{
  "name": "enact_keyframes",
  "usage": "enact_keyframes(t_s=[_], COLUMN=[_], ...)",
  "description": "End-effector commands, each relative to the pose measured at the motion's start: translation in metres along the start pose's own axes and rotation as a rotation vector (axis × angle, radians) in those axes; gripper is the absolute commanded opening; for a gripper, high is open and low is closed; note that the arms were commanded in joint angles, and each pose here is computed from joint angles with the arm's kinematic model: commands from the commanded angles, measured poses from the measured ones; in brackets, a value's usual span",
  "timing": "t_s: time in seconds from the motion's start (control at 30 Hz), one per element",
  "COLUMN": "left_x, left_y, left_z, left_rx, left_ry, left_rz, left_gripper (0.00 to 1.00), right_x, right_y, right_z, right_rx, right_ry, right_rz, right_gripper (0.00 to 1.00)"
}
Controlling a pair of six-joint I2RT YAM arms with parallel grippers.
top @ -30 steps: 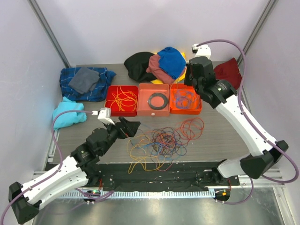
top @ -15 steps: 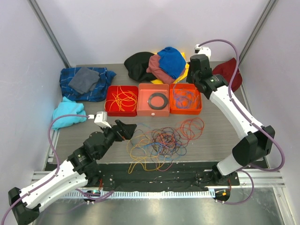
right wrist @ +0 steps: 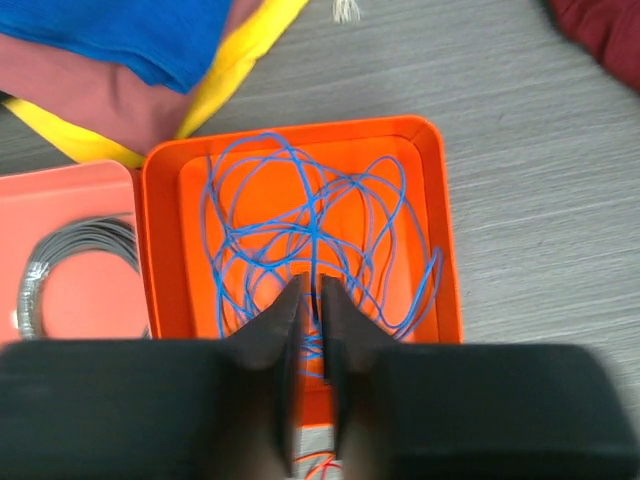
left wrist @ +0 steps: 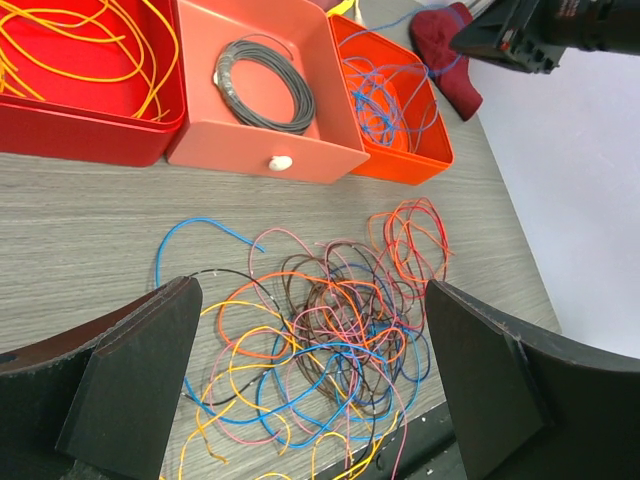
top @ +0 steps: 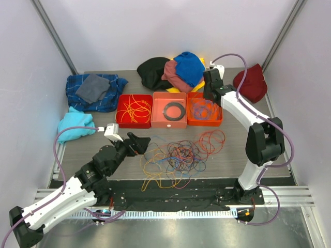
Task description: Untangle the cables
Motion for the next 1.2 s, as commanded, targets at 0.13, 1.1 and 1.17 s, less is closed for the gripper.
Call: enact_keyframes(t_s=[0.13, 1.1, 1.17], left_x=[0.002, -0.012, -0.013], left_y=[0.002, 0.046, 0.049], left_z=[0.000, -0.007, -0.002], left_rx=[0.015, 0.175, 0.239], left_ry=[-0.010, 0.072, 0.107], left_rz=[-0.014, 0.126, 0.149], left_gripper=[1.00, 1.00, 1.00], right_x=[0.021, -0.229, -0.230], right_y=[-0.023, -0.192, -0.192], right_z=[0.000, 0.035, 0.043], right_rx=[0.035, 0.395, 0.418], right_ry=[0.071, -0.074, -0.078], right_rz=[-0.087, 0.148, 0.136], right_gripper=[0.56, 0.47, 0.47])
Point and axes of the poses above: each gripper's point midway between its finger pads, its own y axis out along the fingers, its own z axis along the line the jaws close on, x = y × z, the point moved 6 cm from there along -y, back along the fingers
